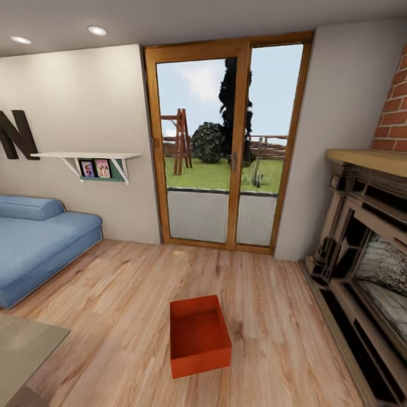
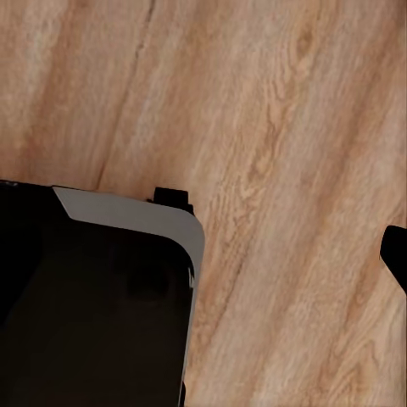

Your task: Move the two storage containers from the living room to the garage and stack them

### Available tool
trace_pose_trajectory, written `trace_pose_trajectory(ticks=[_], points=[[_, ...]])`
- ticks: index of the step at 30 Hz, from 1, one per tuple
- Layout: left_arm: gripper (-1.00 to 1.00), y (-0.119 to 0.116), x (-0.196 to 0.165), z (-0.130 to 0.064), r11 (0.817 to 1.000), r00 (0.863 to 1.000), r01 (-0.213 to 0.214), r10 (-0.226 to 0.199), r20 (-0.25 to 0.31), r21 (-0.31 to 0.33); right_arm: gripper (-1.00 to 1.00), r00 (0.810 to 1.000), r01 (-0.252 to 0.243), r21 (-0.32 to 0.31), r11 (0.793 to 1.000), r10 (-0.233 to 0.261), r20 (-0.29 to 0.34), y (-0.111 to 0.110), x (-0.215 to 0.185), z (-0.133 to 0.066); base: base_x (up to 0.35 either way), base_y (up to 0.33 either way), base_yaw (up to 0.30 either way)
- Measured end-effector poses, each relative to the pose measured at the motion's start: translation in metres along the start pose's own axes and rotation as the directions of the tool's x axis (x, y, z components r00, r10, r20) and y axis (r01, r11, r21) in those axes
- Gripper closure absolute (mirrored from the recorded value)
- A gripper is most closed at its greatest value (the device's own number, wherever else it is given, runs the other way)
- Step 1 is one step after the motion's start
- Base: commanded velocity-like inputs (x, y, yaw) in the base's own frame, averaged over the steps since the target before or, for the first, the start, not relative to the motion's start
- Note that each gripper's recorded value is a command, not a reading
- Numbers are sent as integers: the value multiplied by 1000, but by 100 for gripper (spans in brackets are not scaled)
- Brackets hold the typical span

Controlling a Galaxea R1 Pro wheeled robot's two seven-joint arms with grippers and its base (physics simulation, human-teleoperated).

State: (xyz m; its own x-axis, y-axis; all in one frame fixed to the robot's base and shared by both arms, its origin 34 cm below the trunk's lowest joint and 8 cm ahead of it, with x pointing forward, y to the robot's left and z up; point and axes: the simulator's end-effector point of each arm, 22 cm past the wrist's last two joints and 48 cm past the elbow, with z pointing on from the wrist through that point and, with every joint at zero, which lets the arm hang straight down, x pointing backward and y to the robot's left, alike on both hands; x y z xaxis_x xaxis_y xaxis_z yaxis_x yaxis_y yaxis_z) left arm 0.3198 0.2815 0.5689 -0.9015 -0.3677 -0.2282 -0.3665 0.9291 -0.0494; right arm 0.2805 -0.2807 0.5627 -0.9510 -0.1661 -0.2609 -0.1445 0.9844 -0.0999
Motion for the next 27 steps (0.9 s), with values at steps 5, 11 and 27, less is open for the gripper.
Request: trace_pose_trajectory(ticks=[5,11,27], points=[[-100,0,0,0,1000,1000,0,0,0,0,-100,1000,0,1,1000,0,1,0,0,0,254,-102,269],[-100,0,0,0,1000,1000,0,0,0,0,-100,1000,0,1,1000,0,1,0,0,0,243,-150,269],[-100,0,0,0,1000,1000,1,-1,0,0,-100,1000,0,1,1000,0,1,0,0,0,209,-188,269]])
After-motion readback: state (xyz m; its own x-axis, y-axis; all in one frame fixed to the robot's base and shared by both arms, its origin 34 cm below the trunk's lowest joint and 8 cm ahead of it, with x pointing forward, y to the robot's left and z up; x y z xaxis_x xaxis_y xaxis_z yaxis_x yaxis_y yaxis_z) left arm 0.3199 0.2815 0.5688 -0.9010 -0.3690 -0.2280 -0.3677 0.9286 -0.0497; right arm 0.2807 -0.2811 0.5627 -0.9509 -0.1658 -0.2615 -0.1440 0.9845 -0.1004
